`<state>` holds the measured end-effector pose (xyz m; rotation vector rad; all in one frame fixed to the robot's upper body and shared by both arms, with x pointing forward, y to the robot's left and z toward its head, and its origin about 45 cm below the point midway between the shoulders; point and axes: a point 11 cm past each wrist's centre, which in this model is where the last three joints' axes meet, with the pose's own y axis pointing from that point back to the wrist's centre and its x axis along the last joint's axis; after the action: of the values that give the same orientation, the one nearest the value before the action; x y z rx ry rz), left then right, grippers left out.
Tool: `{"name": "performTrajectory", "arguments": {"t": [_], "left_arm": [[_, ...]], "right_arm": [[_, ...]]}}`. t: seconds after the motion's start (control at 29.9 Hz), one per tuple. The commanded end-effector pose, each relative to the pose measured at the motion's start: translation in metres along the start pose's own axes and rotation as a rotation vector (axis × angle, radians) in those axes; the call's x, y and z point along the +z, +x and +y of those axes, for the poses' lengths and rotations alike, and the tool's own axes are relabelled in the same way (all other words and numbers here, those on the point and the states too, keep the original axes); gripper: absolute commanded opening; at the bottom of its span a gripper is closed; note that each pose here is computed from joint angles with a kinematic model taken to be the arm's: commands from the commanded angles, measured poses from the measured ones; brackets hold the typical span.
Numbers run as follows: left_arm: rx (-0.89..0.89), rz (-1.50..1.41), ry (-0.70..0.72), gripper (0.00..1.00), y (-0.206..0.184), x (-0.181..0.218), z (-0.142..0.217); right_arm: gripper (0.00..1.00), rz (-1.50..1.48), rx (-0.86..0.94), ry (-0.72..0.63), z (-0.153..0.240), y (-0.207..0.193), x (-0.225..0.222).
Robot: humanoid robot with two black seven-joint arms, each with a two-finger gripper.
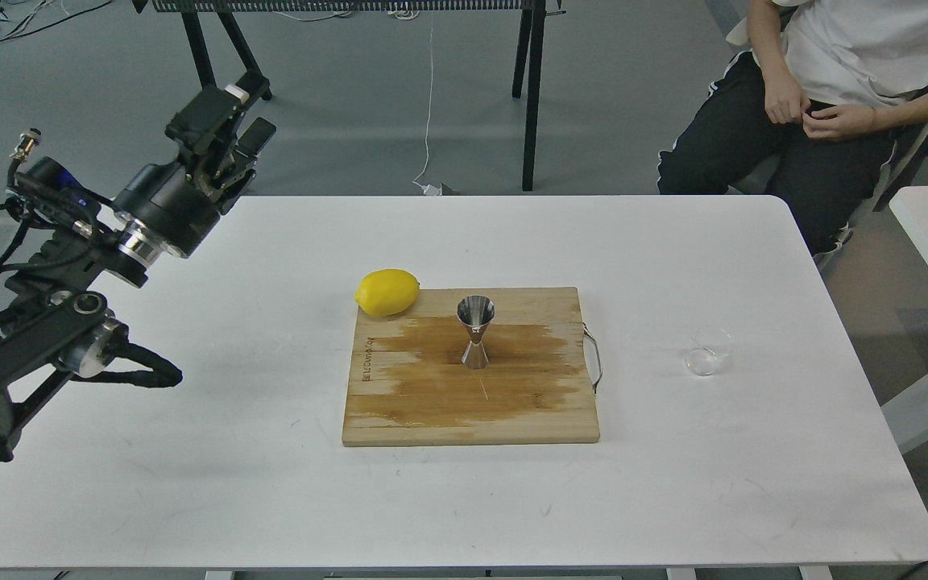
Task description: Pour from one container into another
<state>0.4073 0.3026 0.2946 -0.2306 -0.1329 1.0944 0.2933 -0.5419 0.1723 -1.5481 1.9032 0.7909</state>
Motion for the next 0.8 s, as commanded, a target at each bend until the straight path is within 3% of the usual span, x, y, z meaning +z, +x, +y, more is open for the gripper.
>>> {"name": "performTrajectory", "arguments": {"t": [0.0, 0.17, 0.33, 0.54, 0.77], "left_arm": [[0.152, 0.272, -0.049, 1.00, 0.028, -0.007, 0.005], [0.223, 0.402, -0.069, 1.00, 0.050, -0.019, 0.016], [0.196, 0.456, -0.076, 1.00, 0.044, -0.028, 0.015], [0.201, 0.471, -0.060, 1.00, 0.040, -0.036, 0.019], [0.206, 0.470, -0.061, 1.00, 0.041, -0.037, 0.019]], "right_arm": [[1.00, -0.102, 0.036, -0.033, 0.024, 0.014, 0.027], [1.00, -0.209, 0.089, -0.089, 0.053, 0.030, 0.075], [1.00, -0.285, 0.123, -0.146, 0.073, 0.035, 0.120], [1.00, -0.447, 0.042, -0.235, 0.096, -0.005, 0.150], [1.00, -0.526, 0.040, -0.330, 0.082, -0.030, 0.165]]}}
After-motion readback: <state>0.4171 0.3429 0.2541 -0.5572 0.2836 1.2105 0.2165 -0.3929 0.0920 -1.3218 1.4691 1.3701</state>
